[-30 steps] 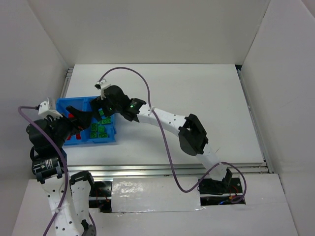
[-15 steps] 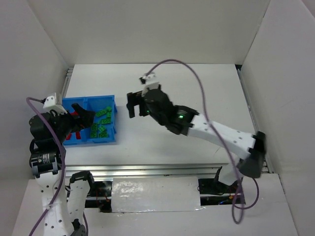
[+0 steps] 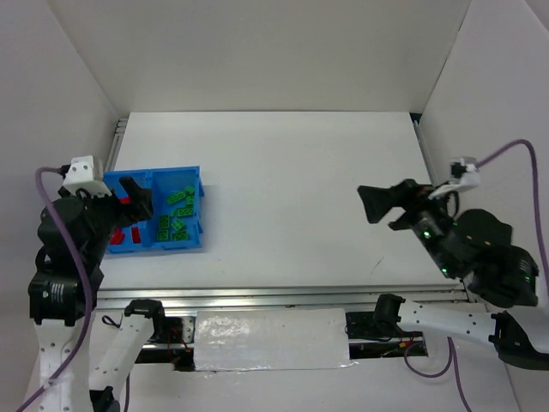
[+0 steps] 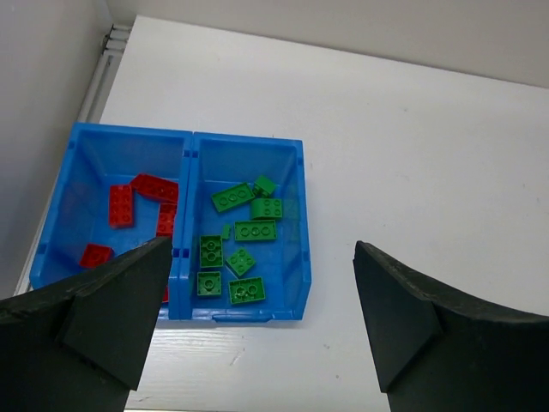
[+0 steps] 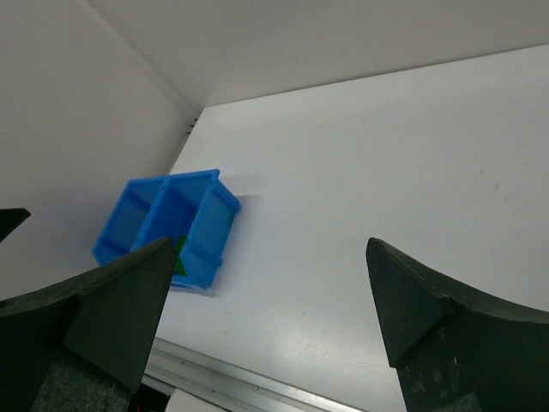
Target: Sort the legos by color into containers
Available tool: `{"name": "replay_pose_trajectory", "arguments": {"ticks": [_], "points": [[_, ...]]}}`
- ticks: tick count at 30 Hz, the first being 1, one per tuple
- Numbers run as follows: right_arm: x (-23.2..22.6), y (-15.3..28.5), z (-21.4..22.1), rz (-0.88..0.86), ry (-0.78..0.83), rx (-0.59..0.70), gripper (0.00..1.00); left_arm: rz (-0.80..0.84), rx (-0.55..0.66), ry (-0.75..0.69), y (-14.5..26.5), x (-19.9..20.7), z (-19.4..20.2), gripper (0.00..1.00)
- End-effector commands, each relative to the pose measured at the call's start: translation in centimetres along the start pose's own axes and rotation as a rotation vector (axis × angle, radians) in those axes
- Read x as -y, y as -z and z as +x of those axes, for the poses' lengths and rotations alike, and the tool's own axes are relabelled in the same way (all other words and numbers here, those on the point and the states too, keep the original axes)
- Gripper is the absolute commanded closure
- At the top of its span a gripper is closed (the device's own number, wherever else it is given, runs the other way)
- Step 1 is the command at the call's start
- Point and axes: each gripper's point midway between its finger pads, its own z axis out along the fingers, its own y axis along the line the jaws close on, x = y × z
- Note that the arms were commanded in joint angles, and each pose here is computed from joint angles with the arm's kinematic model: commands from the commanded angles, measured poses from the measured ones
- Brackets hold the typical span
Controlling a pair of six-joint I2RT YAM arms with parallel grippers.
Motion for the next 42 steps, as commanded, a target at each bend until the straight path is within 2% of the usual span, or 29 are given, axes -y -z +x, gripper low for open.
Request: {"name": "replay_pose_trajectory", "arguments": {"ticks": [1, 7, 9, 12, 21, 42], "points": [[4.2, 3.2, 1.3, 0.023, 0.016, -0.052, 0.0, 0.006, 0.103, -0.015, 3.5, -0.2, -1.0, 0.0], [8.0, 7.6, 0.1, -0.028, -0.073, -0.013, 0.0, 0.16, 0.175, 0.023, 7.4, 1.4, 2.1, 0.0], [9.0, 8.6, 0.0, -0.037, -0.09, -0.008, 0.0, 0.131, 0.137, 0.04, 7.7, 0.6, 4.2, 0.0], [10.2, 9.4, 0.2, -0.03, -0.108, -0.006, 0.0, 0.006, 0.094, 0.091, 7.8, -1.5, 5.2, 0.0], [11.3, 8.9, 2.6, 0.013, -0.116, -0.022, 0.0, 0.01, 0.125, 0.083, 7.6, -1.4, 4.7, 0.0], [11.4, 7.8, 3.4, 0.04, -0.111, 0.001, 0.0, 0.004, 0.13, 0.094, 7.7, -1.5, 4.7, 0.0]]}}
